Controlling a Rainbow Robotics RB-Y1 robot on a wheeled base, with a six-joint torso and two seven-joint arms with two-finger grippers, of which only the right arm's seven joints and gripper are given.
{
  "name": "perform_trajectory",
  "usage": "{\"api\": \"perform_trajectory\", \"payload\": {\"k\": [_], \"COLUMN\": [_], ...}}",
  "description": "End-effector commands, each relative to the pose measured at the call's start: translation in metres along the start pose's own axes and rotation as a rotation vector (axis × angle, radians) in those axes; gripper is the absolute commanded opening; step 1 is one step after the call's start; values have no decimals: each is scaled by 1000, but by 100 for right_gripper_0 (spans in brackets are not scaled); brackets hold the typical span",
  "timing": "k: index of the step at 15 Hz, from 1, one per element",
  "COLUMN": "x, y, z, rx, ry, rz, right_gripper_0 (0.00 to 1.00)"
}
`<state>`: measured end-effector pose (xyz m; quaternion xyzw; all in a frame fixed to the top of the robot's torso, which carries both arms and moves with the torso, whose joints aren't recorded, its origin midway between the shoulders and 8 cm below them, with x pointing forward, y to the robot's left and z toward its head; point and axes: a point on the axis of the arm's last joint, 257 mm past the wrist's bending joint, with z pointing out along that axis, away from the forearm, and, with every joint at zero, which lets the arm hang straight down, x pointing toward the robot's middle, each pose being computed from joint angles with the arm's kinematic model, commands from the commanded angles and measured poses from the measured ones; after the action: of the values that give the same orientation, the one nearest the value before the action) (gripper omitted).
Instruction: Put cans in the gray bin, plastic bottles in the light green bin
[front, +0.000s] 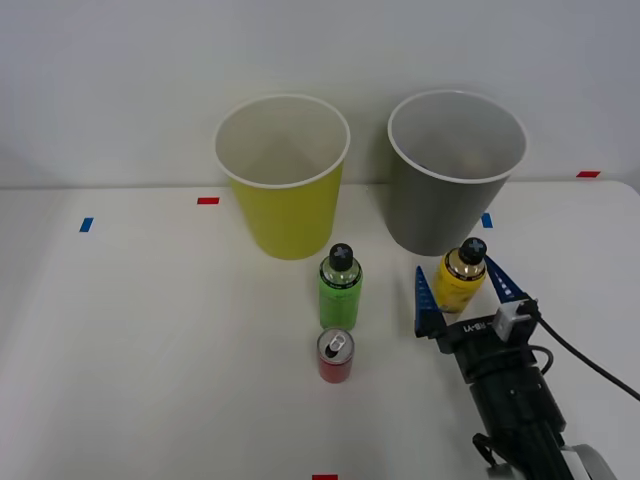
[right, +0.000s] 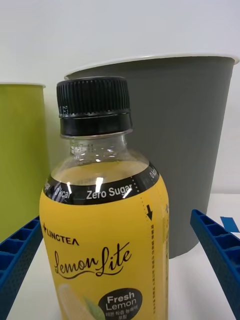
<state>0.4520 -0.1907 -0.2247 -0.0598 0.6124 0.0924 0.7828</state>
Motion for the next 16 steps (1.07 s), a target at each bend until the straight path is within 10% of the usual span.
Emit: {"api": "perform_trajectory", "payload": {"k": [1,8,10,12,16], "x": [0,1,1,0,0], "y": [-2,-2,-2,-5,-9], "z": [0,9,10,10,9], "rx": [-5,-10,-11,-4,-1], "ry": [2,15,18,15,15], "rz": [-16,-32,-36,-25,-18], "right_gripper_0": [100,100,62,3,0]}}
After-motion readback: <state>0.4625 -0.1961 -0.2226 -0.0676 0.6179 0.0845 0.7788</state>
